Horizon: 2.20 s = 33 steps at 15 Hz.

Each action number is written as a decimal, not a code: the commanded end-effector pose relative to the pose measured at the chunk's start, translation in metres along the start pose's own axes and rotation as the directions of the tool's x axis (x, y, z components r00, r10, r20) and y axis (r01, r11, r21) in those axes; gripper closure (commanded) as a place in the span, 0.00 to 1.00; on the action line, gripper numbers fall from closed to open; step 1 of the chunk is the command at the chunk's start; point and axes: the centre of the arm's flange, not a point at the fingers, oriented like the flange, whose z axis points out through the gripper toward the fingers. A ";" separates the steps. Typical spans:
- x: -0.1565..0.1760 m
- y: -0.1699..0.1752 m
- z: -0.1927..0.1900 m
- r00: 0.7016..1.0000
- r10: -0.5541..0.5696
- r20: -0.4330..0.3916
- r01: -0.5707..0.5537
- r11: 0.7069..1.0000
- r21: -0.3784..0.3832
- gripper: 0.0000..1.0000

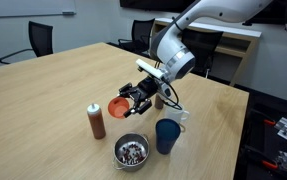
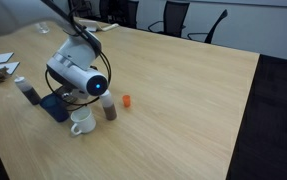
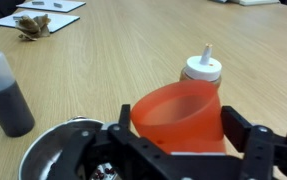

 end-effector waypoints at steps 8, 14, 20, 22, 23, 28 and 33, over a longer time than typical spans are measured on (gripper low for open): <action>0.013 0.014 0.007 0.988 0.152 0.035 -0.150 0.987 -0.063 0.36; 0.023 0.024 0.020 0.977 0.215 -0.010 -0.215 0.973 -0.089 0.36; 0.026 0.023 0.022 0.977 0.211 -0.015 -0.211 0.973 -0.089 0.36; 0.027 0.023 0.023 0.977 0.211 -0.015 -0.212 0.973 -0.093 0.35; 0.028 0.022 0.023 0.977 0.212 -0.011 -0.212 0.972 -0.098 0.19; 0.030 0.021 0.024 0.975 0.224 -0.001 -0.223 0.969 -0.110 0.00; 0.032 0.020 0.023 0.969 0.245 0.000 -0.244 0.963 -0.112 0.00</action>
